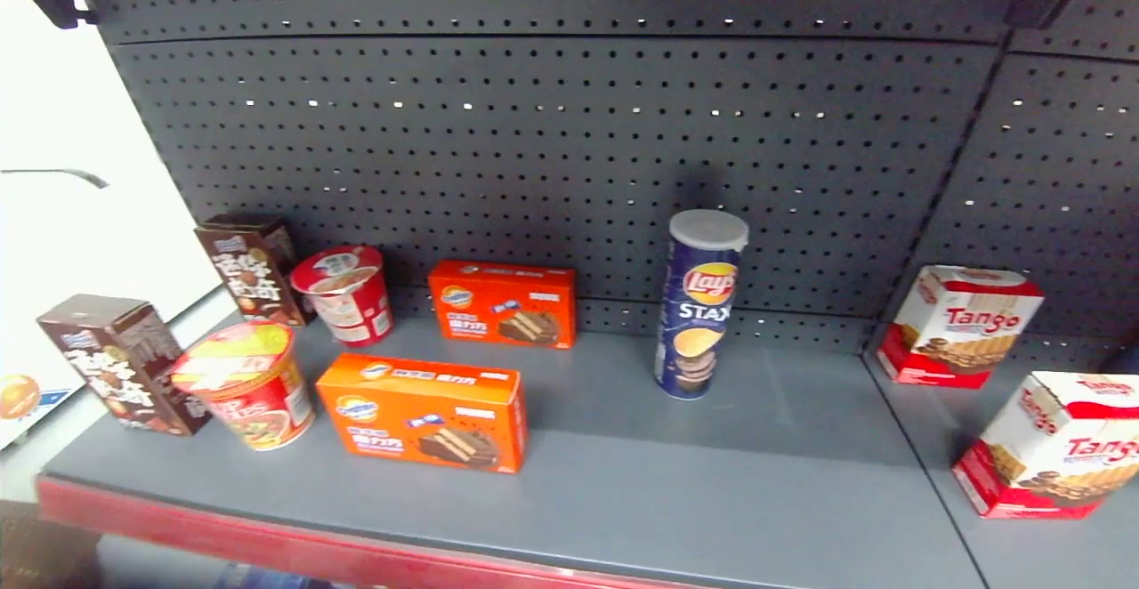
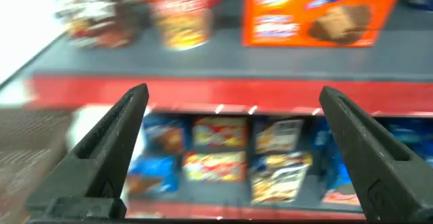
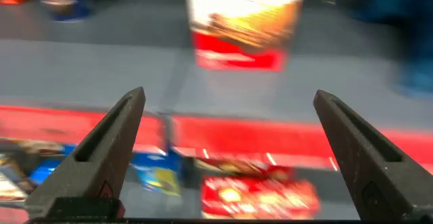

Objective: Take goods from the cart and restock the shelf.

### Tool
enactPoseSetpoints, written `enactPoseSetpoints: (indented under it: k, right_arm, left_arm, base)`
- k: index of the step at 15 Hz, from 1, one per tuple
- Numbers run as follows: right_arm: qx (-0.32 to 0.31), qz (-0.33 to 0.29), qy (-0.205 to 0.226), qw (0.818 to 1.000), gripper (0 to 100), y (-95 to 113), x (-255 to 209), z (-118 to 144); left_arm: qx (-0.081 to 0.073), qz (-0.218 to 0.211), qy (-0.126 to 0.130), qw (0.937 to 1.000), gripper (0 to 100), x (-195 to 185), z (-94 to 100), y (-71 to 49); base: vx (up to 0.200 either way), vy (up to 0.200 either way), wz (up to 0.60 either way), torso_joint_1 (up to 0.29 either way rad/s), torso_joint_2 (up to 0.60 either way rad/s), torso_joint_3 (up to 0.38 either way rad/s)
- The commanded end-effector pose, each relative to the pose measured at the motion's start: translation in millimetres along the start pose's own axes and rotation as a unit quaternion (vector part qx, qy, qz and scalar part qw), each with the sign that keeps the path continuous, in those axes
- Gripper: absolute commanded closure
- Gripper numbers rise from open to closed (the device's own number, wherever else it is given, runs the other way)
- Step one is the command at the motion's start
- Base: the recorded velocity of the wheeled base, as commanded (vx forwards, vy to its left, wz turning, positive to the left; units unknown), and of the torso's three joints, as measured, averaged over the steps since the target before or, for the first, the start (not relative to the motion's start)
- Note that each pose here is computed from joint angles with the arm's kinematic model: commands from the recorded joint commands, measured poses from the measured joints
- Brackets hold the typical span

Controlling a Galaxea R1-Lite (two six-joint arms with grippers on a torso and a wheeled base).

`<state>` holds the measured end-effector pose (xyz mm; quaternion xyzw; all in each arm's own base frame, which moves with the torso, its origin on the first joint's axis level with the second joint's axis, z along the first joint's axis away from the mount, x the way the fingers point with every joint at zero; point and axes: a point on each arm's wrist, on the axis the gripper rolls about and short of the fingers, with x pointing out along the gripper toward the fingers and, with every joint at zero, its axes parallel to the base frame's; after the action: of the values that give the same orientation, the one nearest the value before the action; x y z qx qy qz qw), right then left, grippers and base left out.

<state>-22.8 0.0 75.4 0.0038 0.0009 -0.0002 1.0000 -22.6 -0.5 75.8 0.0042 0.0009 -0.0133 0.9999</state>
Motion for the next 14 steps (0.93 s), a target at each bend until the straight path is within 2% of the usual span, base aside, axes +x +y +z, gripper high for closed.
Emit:
enactPoseSetpoints:
  k: [1, 13, 14]
  right_arm:
    - [0.000, 0.000, -0.001, 1.000, 0, 0.0, -0.1, 0.4]
    - [0.000, 0.000, 0.000, 1.000, 0, 0.0, 0.0, 0.0]
    - [0.000, 0.001, 0.000, 1.000, 0, 0.0, 0.0, 0.0]
  left_arm:
    - [0.000, -0.001, 0.001, 1.0000, 0, 0.1, -0.1, 0.0]
    - [0.000, 0.001, 0.001, 1.0000, 0, 0.1, -0.1, 0.1]
    - [0.000, -0.001, 0.001, 1.0000, 0, 0.1, -0.1, 0.0]
  base:
    - [0.000, 0.000, 0.60, -0.002, 0.00, 0.002]
    - [0.000, 0.000, 0.60, 0.003, 0.00, 0.002]
    - [0.000, 0.000, 0.00, 0.000, 0.00, 0.000]
